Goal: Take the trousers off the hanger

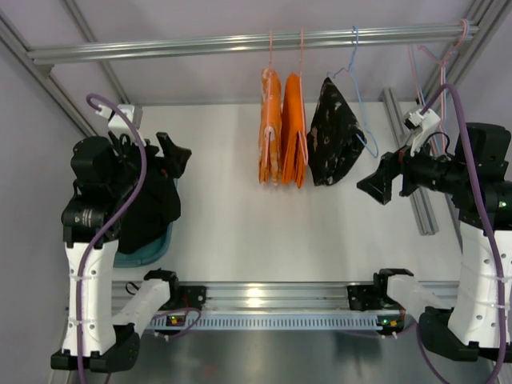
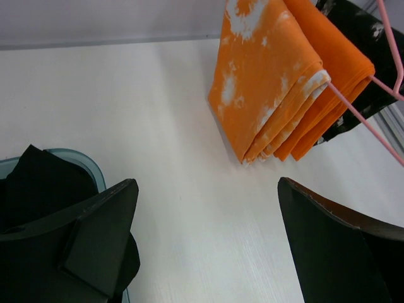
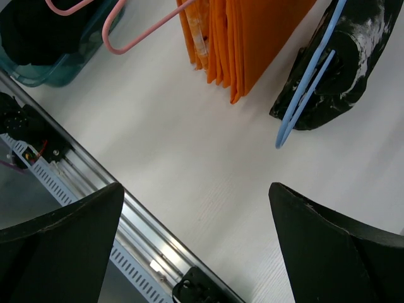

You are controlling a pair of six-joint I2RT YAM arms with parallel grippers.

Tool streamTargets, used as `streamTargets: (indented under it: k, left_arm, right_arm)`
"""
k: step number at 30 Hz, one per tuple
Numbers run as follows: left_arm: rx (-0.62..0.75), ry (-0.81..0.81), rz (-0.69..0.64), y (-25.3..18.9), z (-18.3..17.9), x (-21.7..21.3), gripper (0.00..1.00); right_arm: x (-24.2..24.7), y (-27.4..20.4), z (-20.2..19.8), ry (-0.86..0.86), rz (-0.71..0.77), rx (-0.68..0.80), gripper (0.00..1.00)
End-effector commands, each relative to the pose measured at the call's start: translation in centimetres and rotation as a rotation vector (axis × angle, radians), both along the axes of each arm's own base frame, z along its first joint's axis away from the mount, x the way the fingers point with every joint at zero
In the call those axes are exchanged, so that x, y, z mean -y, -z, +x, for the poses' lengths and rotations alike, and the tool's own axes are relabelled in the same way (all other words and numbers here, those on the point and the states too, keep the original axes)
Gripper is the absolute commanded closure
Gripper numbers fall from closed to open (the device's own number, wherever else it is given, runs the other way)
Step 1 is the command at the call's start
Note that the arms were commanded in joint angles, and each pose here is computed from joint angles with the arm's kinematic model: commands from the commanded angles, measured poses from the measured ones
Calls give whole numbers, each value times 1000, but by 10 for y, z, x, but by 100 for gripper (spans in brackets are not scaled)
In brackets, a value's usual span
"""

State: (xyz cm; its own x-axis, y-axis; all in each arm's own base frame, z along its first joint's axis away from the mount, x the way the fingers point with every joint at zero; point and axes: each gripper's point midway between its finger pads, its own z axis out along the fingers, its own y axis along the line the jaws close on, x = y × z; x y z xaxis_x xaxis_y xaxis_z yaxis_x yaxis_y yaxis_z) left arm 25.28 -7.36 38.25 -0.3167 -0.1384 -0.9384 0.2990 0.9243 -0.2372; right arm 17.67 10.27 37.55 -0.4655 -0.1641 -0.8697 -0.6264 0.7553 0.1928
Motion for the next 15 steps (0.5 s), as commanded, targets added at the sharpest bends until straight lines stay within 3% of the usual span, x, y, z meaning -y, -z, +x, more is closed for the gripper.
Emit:
streamTargets:
  k: [1, 8, 15]
  left_arm:
    - [47, -3, -40, -31, 19, 3, 2]
    - [185, 188, -167, -87, 41, 39, 2]
    - [67, 342, -297, -87, 83, 102, 2]
  right_arm:
    - [-3, -8, 4, -5, 8, 37, 1]
    - [-2, -22, 14, 16, 18, 51, 1]
    - [-1, -32, 24, 28, 19, 54, 1]
